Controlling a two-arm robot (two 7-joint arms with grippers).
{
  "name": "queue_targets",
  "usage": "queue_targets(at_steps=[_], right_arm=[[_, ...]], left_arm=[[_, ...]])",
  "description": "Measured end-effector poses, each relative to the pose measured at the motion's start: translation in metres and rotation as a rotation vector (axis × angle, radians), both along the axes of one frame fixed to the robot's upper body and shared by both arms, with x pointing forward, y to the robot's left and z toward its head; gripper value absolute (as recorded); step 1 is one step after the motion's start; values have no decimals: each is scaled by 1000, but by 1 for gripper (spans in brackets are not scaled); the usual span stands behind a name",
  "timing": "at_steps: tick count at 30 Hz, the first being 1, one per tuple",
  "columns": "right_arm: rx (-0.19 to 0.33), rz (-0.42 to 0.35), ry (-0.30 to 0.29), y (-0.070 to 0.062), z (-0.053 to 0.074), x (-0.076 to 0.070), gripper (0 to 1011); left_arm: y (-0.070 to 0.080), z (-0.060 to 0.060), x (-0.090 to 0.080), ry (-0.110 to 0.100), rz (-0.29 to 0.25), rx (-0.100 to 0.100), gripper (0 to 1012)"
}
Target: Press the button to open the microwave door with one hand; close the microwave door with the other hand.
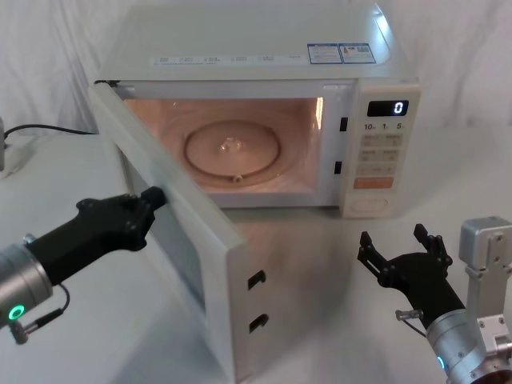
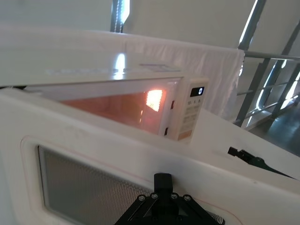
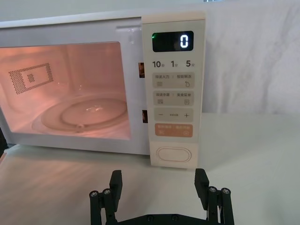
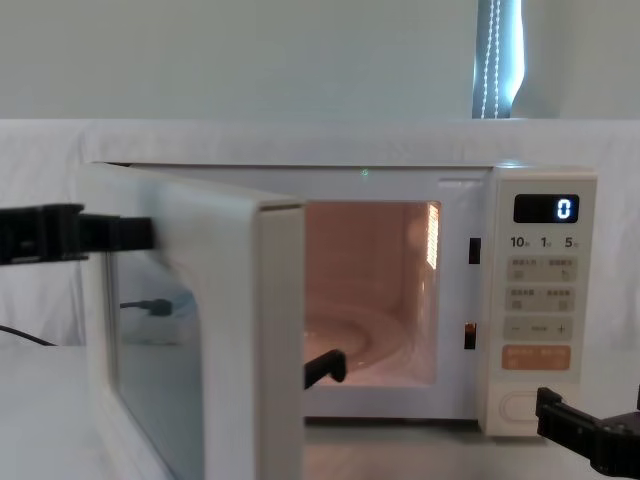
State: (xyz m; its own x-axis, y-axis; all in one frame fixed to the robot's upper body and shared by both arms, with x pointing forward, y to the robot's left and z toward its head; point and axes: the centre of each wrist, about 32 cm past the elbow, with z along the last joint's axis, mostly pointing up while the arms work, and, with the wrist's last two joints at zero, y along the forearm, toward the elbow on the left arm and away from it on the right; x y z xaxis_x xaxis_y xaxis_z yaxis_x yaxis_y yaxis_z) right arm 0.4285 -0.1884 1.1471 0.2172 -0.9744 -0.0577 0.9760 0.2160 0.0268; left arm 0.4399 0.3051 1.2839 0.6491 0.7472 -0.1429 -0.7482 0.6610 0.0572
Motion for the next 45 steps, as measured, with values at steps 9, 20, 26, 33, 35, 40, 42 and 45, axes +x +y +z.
queue_targets(at_steps=[9, 20, 26, 33, 35, 40, 42, 45], right_arm=[[0, 0, 0, 0, 0, 0, 1002], [0, 0, 0, 0, 0, 0, 1002], [0, 0, 0, 0, 0, 0, 1002], [0, 0, 0, 0, 0, 0, 1002], [0, 0, 0, 0, 0, 0, 1002], [0, 0, 0, 0, 0, 0, 1002], [0, 0, 0, 0, 0, 0, 1002], [0, 0, 0, 0, 0, 0, 1002]], left_arm=[[-10, 11, 13, -42, -35, 18, 0], [-23, 10, 29, -21, -48, 51, 0], [-27, 10, 34, -20, -40, 62, 0], [-33, 14, 40, -50, -17, 75, 0], [-36, 15, 41, -59, -10, 79, 0], [-40, 16, 44, -65, -11, 84, 0], [-42, 16, 45, -64, -15, 85, 0], [-44, 15, 48, -59, -16, 85, 0]])
